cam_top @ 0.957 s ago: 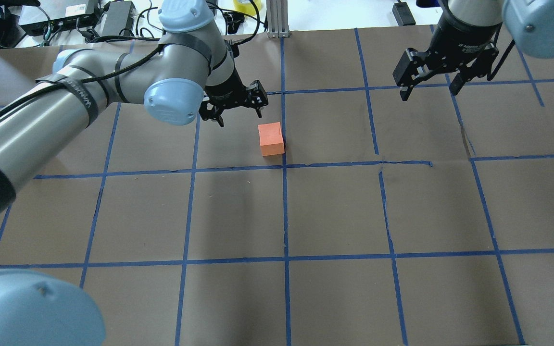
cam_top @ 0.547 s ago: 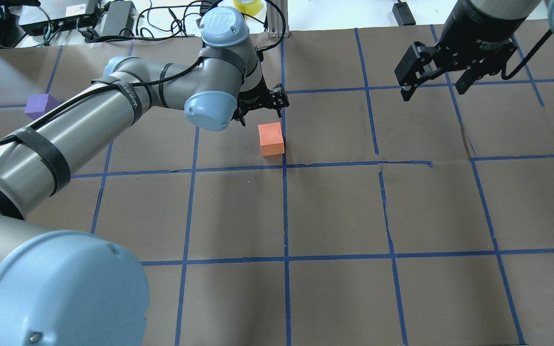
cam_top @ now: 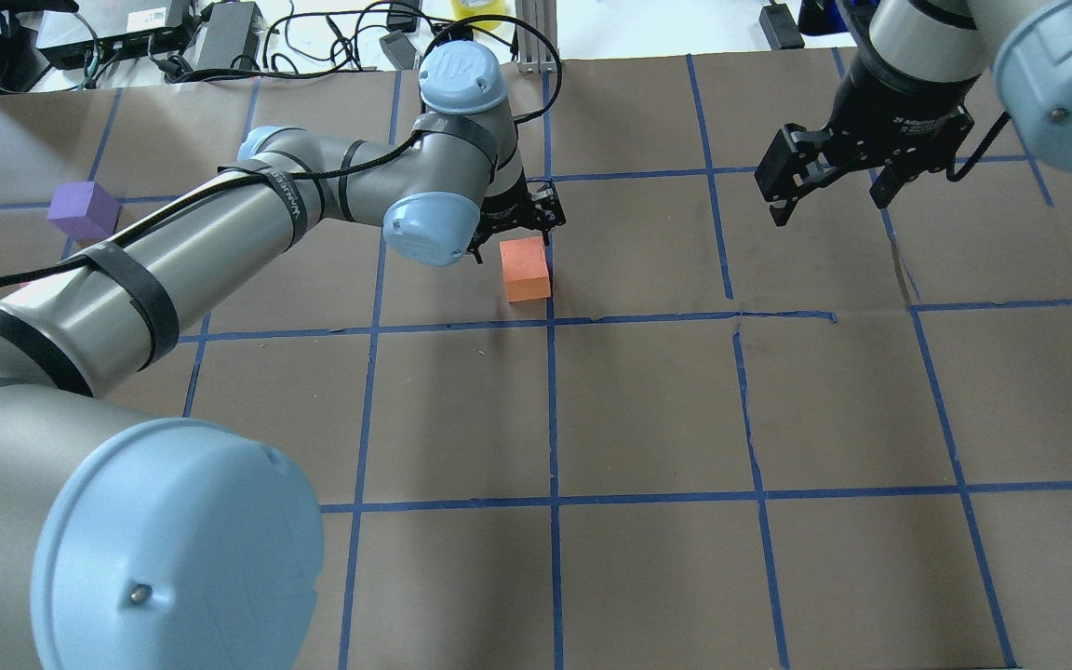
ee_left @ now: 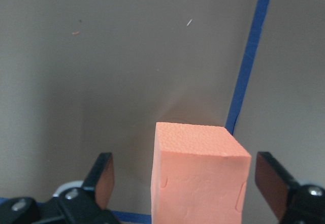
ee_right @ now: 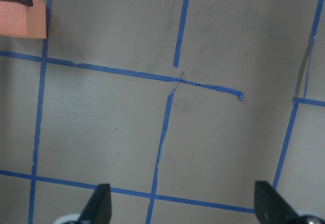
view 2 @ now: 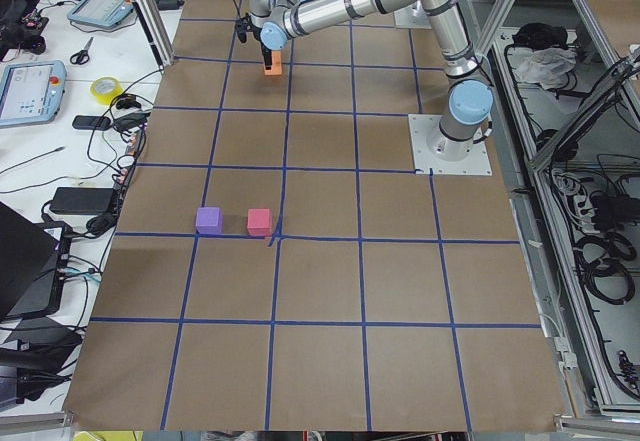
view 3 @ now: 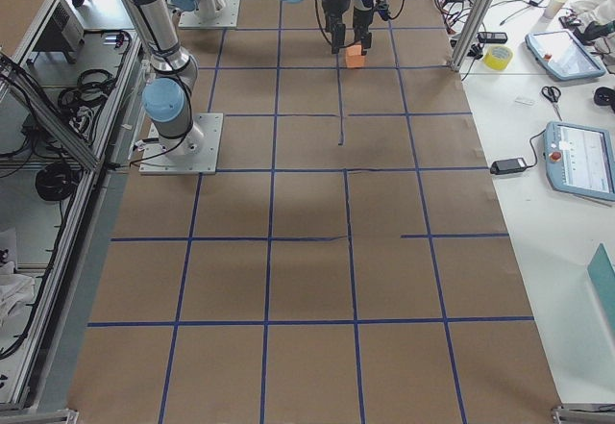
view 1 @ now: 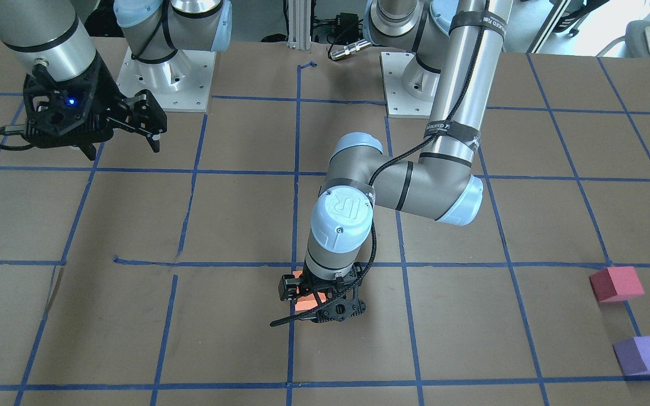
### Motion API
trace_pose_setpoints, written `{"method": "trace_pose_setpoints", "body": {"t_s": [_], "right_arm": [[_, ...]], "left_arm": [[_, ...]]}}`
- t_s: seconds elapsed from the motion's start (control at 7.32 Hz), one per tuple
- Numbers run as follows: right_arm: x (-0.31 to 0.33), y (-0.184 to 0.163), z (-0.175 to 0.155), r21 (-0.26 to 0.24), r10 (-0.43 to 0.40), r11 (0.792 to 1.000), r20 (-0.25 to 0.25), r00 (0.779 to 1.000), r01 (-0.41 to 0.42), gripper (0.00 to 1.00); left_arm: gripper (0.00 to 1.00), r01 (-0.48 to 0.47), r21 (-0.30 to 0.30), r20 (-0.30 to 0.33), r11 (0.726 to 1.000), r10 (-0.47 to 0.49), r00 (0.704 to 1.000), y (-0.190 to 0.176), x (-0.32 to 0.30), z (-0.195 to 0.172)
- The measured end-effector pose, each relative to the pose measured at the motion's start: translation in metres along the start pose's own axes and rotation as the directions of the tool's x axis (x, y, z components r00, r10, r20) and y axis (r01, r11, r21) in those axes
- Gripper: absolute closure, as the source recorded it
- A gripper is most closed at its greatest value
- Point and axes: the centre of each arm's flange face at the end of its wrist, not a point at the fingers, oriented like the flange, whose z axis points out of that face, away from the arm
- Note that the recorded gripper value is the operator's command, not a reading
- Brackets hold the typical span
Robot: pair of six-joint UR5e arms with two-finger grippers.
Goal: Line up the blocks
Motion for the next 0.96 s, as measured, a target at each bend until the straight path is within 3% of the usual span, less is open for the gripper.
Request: {"method": "trace_pose_setpoints", "body": {"t_s": [0.27, 0.41, 0.55, 0.68, 0.82, 0.96], "right_arm": [[0.004, 0.001, 0.0, 0.0, -0.011, 1.0, -0.049, 0.999, 0.011, 0.0], [0.006, 0.003, 0.002, -0.011, -0.012, 1.0, -0.062, 0.998, 0.011, 0.0], [0.009, 0.005, 0.001, -0.022, -0.013, 1.0, -0.09, 0.996, 0.011, 0.0], [0.013, 0.004, -0.003, -0.022, -0.014, 1.0, -0.121, 0.992, 0.012, 0.0], [0.014, 0.005, -0.007, -0.023, -0.016, 1.0, -0.134, 0.991, 0.013, 0.0], [0.014, 0.006, -0.009, -0.023, -0.017, 1.0, -0.139, 0.99, 0.014, 0.0]], "left_arm": [[0.02, 0.015, -0.009, 0.007, 1.0, -0.015, 1.0, 0.003, 0.003, 0.008], [0.28, 0.014, -0.012, 0.009, 1.0, -0.014, 1.0, 0.004, 0.004, 0.01], [0.37, 0.009, -0.016, 0.011, 1.0, -0.009, 1.0, 0.004, 0.004, 0.013], [0.54, 0.002, -0.021, 0.013, 1.0, -0.002, 1.0, 0.006, 0.006, 0.016], [0.56, -0.006, -0.024, 0.014, 1.0, 0.007, 1.0, 0.009, 0.009, 0.018], [0.69, -0.012, -0.026, 0.015, 1.0, 0.012, 1.0, 0.012, 0.012, 0.019]]}}
